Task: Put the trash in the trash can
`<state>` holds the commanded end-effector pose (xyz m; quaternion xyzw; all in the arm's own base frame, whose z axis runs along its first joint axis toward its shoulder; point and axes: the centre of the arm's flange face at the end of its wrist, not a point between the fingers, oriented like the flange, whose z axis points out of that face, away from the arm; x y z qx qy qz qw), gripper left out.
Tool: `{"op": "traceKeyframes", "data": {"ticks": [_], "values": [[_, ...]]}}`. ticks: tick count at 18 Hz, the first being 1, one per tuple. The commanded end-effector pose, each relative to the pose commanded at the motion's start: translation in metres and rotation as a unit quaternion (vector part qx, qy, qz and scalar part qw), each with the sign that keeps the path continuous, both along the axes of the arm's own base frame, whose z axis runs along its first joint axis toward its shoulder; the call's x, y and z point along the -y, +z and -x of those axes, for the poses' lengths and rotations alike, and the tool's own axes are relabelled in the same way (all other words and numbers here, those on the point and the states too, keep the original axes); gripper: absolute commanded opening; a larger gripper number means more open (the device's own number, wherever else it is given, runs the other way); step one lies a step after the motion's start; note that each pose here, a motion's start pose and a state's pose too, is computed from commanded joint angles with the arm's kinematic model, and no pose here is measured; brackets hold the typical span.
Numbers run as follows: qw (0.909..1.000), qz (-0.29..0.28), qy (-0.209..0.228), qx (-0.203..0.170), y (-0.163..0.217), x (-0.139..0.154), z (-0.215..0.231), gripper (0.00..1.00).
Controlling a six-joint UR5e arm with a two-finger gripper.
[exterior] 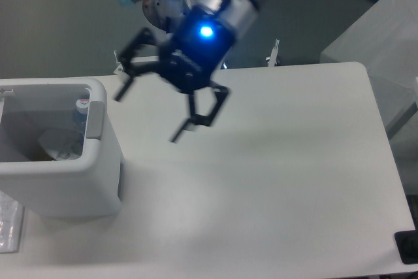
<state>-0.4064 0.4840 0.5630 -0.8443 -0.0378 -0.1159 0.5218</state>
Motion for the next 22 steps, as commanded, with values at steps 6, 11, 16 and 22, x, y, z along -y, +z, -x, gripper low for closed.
{"op": "traceKeyframes", "data": {"ticks": [6,11,16,22], "values": [[0.9552,0.205,0.033,-0.211,-0.065,0.026,0.030,1.00],[0.9187,0.330,0.054,-0.210,-0.128,0.021,0.081,1.00],[0.8600,0.451,-0.049,-0.233,-0.166,0.043,0.111,1.00],[0.8524,0.473,-0.086,-0.205,-0.182,0.030,0.123,1.00]]}}
